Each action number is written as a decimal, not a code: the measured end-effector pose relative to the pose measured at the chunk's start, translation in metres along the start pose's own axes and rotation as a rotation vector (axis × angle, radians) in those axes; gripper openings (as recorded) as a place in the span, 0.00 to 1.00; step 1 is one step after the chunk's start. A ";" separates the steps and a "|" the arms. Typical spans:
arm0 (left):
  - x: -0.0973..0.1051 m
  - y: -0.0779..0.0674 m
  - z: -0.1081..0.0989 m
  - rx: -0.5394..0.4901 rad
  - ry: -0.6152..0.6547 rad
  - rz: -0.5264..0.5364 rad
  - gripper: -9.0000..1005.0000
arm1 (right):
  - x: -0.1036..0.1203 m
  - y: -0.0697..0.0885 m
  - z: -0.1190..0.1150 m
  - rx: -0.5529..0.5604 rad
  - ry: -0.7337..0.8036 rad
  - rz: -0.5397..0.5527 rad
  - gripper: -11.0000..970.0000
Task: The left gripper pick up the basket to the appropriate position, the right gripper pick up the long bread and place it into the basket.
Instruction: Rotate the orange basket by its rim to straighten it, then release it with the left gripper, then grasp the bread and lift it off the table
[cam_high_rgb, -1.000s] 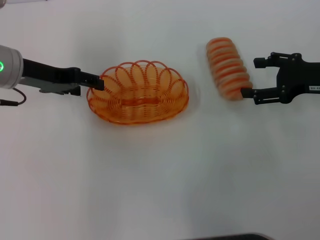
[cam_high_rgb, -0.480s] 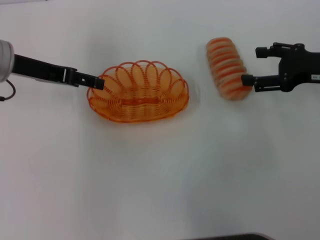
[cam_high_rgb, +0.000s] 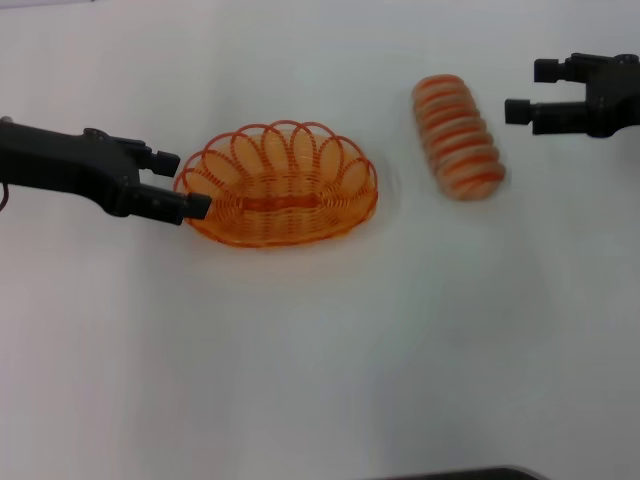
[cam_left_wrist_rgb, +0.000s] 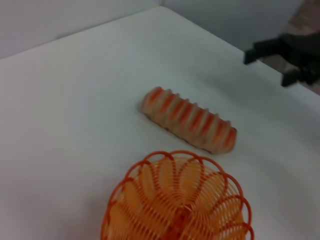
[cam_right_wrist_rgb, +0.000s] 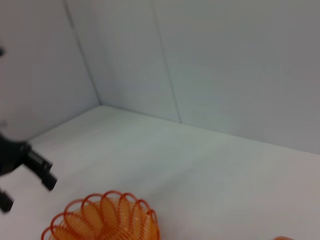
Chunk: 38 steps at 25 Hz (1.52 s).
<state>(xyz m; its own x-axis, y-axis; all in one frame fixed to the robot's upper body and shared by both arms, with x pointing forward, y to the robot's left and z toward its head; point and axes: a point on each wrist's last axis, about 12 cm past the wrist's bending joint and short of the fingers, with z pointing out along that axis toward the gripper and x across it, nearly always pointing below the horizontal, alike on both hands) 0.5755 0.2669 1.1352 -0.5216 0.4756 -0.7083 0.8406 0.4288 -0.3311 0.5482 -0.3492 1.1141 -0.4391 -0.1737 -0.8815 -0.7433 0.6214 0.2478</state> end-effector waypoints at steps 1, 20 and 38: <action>0.000 0.000 0.000 0.000 0.000 0.000 0.85 | -0.003 -0.002 -0.002 0.004 0.001 0.034 0.96; 0.025 0.005 -0.016 -0.072 0.066 0.148 0.85 | -0.092 -0.030 -0.018 0.036 0.161 0.700 0.96; 0.032 0.003 -0.026 -0.111 0.075 0.237 0.85 | -0.122 -0.026 0.059 0.303 0.589 0.721 0.96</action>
<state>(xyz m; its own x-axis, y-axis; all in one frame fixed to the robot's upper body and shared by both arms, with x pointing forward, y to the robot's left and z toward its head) 0.5577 0.3035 1.1284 -0.3249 0.6269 -0.7082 0.9216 0.3780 -0.0882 0.6508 -0.2993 1.1913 -0.9802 0.0218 -0.1968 -0.0731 0.8838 0.4622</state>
